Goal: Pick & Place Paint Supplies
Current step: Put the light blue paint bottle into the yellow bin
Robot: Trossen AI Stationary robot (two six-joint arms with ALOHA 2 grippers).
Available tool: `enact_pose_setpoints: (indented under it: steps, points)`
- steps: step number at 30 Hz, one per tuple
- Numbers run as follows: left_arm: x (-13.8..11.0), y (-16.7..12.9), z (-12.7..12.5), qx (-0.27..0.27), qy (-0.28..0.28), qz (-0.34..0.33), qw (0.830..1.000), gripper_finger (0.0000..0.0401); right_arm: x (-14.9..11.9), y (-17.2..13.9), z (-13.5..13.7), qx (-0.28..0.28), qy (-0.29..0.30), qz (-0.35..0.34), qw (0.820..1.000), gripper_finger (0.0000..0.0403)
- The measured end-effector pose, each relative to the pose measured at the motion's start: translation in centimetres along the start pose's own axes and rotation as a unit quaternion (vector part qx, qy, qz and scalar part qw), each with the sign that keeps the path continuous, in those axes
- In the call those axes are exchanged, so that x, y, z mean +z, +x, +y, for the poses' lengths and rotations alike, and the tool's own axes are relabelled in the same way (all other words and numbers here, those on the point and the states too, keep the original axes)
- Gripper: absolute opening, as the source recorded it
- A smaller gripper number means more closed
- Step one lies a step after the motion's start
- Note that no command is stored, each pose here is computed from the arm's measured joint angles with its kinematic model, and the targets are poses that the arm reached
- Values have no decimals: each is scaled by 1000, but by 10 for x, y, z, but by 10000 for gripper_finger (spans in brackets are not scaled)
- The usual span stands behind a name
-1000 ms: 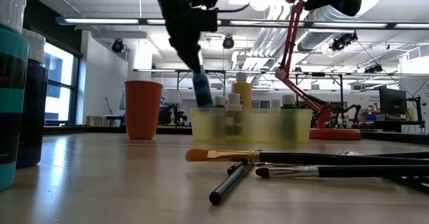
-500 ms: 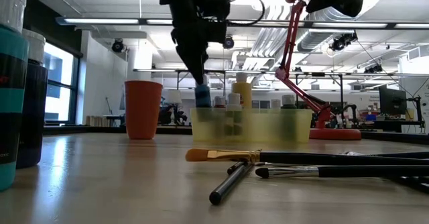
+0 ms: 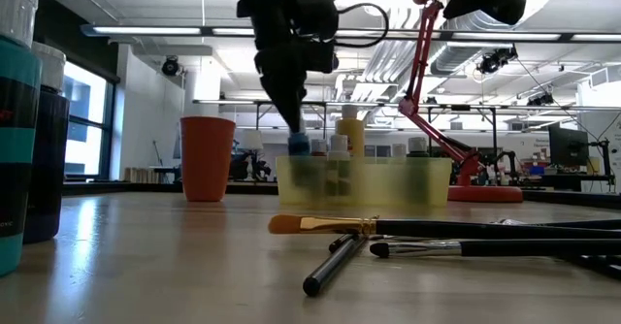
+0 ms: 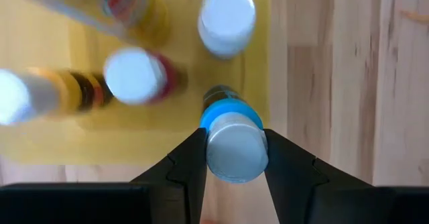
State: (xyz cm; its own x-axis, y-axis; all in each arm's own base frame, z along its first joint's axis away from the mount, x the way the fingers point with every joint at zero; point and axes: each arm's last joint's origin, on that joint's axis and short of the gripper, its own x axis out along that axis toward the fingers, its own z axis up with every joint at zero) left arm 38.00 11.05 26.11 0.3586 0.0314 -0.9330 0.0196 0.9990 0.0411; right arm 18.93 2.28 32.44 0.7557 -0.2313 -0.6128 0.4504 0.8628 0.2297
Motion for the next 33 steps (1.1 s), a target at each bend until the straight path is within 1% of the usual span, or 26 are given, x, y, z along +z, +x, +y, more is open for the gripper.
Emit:
enact_pose_setpoints:
  steps: [6,8,11,14,16,18,22,28,33]
  points:
    - [2,8,1,-2,2,1,1000,124,0,0,0,0,0,0,1000,5]
    - [-1,10,0,-6,-1,14,1000,124,0,0,0,0,0,0,1000,5]
    - [2,18,2,-6,-1,11,1000,124,0,0,0,0,0,0,1000,5]
    - [0,21,1,-11,-4,26,1000,124,0,0,0,0,1,0,1000,5]
    - [3,24,2,-10,-4,12,1000,124,0,0,0,0,3,1,1000,5]
    - [1,24,2,-11,-7,20,1000,124,0,0,0,-1,3,1,1000,5]
    - [3,24,3,-8,-11,11,1000,127,0,0,0,-1,3,1,1000,5]
    - [4,25,3,-3,-11,9,1000,148,0,0,0,-1,3,1,1000,5]
    - [4,26,4,8,-2,8,1000,181,0,0,0,-1,3,1,1000,5]
